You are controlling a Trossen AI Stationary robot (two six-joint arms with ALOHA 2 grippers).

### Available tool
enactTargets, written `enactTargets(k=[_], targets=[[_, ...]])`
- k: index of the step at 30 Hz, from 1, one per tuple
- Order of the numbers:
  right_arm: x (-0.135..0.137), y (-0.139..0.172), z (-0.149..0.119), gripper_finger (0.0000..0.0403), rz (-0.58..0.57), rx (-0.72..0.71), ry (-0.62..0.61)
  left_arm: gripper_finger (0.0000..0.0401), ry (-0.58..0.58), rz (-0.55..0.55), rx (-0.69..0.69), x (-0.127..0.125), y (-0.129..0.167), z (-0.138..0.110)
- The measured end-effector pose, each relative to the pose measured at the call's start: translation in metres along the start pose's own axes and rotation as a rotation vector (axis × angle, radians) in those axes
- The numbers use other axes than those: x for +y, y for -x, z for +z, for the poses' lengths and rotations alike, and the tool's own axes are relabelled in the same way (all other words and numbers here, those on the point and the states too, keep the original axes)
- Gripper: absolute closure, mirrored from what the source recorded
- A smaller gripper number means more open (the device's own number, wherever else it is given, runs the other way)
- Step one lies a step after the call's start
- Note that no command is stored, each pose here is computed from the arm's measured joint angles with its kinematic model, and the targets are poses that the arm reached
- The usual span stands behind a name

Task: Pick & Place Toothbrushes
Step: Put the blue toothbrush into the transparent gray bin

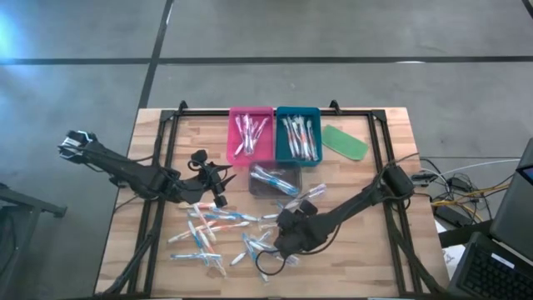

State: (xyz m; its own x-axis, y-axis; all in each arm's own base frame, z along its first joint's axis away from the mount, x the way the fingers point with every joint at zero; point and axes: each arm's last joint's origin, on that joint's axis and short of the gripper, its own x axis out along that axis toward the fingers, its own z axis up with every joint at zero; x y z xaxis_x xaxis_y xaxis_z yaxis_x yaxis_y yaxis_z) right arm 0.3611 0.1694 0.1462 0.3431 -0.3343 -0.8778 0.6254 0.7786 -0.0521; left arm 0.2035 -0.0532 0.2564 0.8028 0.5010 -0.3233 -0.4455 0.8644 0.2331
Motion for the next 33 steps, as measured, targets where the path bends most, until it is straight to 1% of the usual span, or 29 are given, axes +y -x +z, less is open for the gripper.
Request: enactTargets(k=[4, 7, 11, 18, 26, 33], targets=[[0.000, -0.006, -0.002, 0.0239, -0.016, 0.008, 0.008, 0.0252, -0.001, 0.000, 0.000, 0.000, 0.000, 0.000], [0.000, -0.006, -0.002, 0.0259, -0.017, 0.006, 0.008, 0.0252, 0.002, 0.000, 0.000, 0.000, 0.000, 0.000], [0.000, -0.006, -0.002, 0.0300, -0.018, 0.006, 0.008, 0.0252, 0.002, 0.001, 0.004, -0.001, -0.001, -0.001], [0.000, -0.006, -0.003, 0.0384, -0.018, 0.004, 0.002, 0.0252, -0.009, 0.003, 0.014, -0.001, -0.002, -0.006], [-0.001, 0.001, -0.001, 0.0394, -0.004, 0.011, 0.007, 0.0252, -0.008, 0.003, 0.013, -0.001, -0.002, -0.006], [-0.005, 0.033, 0.001, 0.0395, 0.040, -0.013, 0.050, 0.0252, -0.006, 0.003, 0.013, -0.001, -0.002, -0.006]])
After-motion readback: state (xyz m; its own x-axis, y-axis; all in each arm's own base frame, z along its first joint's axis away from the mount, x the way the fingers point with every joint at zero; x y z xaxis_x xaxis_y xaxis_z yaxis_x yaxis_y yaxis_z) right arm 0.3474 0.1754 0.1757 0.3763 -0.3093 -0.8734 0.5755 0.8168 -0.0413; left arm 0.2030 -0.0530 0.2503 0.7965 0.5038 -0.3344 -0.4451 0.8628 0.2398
